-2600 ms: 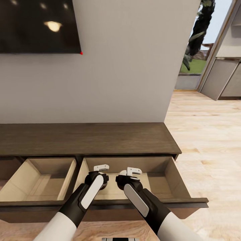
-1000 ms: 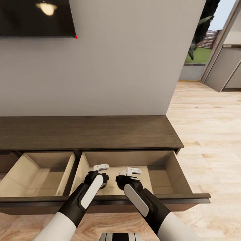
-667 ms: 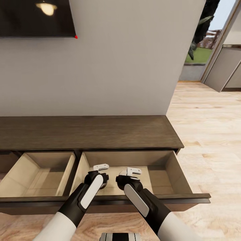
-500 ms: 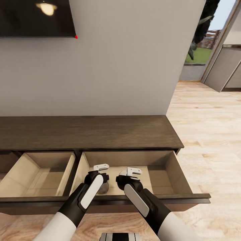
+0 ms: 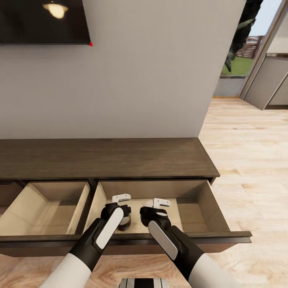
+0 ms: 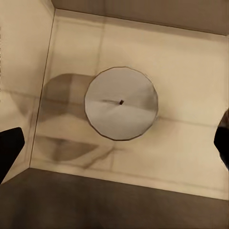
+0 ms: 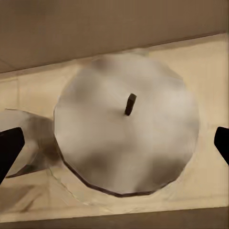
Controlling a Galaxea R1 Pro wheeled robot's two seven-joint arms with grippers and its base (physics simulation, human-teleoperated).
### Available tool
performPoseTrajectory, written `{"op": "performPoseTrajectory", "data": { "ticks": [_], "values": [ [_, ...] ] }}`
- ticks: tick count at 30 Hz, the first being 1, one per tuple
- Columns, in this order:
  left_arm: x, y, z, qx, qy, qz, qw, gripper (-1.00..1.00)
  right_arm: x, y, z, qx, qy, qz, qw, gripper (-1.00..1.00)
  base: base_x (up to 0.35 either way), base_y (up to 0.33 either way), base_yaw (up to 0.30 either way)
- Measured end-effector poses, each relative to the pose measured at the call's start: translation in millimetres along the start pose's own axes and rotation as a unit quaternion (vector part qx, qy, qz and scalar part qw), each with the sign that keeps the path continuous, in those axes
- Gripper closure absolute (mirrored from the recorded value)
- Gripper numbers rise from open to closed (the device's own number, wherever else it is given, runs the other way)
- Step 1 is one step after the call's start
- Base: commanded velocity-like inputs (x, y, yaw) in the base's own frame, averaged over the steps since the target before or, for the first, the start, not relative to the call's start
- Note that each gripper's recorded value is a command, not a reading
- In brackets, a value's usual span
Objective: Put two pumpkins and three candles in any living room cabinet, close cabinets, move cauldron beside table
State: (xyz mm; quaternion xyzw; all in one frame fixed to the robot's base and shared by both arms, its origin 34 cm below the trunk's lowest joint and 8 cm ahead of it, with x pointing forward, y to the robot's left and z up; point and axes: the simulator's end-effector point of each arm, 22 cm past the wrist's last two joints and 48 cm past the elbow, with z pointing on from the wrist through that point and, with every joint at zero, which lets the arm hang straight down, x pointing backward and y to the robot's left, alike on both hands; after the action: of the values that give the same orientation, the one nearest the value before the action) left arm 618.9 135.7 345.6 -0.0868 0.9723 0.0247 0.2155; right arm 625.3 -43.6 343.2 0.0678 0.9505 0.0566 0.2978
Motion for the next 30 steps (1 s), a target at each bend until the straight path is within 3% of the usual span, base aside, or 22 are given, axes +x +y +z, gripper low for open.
{"op": "performPoseTrajectory", "data": {
  "ticks": [17,30],
  "values": [
    [-4.6,0.0,-2.8,0.001,-0.007,-0.003,1.0,-1.0,9.5,-8.2,5.4,0.012,0.01,-0.006,0.9999,-1.0,0.0,0.0,0.0],
    [-35.5,-4.8,-36.0,0.018,-0.044,-0.016,0.9988,-1.0,-11.9,-3.0,-14.5,0.008,-0.011,-0.011,0.9999,-1.0,0.0,0.0,0.0]
  ]
}}
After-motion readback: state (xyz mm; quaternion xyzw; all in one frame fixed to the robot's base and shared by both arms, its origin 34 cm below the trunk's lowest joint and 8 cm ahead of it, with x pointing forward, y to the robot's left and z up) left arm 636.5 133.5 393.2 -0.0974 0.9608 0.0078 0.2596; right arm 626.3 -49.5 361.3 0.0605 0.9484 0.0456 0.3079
